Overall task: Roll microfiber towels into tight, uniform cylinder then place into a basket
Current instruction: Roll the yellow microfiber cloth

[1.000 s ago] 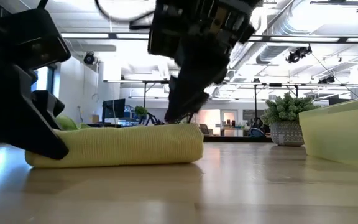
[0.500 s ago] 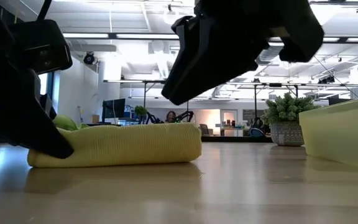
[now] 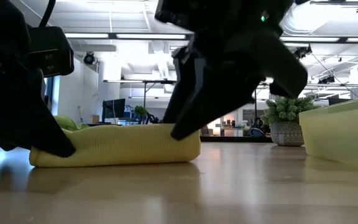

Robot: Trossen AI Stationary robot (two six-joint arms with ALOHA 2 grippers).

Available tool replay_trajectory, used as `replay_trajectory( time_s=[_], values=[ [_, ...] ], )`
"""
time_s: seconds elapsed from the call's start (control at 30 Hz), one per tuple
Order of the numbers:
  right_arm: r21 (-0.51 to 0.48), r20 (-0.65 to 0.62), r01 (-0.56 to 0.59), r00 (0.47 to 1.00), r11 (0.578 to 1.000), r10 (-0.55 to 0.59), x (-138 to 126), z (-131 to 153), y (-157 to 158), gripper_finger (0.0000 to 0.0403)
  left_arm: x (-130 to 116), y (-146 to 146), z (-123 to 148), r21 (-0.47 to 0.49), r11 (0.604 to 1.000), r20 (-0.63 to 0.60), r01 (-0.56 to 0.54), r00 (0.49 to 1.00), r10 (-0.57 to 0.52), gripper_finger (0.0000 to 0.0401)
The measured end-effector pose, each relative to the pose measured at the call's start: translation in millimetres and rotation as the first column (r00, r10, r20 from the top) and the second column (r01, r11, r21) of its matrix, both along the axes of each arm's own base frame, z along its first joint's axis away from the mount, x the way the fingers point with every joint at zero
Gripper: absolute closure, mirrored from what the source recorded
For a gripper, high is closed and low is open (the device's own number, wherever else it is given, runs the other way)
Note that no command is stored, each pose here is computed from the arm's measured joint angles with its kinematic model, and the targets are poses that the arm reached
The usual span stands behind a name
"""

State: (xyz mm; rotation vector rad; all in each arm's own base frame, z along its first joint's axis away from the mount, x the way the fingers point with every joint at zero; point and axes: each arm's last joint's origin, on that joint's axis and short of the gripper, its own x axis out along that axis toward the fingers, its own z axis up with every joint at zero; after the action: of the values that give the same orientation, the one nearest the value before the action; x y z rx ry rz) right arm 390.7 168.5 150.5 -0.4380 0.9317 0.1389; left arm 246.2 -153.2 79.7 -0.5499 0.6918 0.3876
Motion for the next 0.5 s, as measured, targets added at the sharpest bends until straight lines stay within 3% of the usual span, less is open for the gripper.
replay_trajectory(
  time_s=[0.3,0.5],
  values=[
    [0.009,-0.070,-0.015,0.997,1.000,0.016,3.5,-11.6,-11.9,0.0220,0.1,0.1,0.0,0.000,1.000,0.000,0.000,1.000,0.000,0.0361],
    [0.016,-0.030,-0.009,0.999,1.000,0.010,0.0,10.4,-14.2,0.0220,0.0,0.1,0.0,0.000,1.000,0.000,0.000,1.000,0.000,0.0361]
  ],
)
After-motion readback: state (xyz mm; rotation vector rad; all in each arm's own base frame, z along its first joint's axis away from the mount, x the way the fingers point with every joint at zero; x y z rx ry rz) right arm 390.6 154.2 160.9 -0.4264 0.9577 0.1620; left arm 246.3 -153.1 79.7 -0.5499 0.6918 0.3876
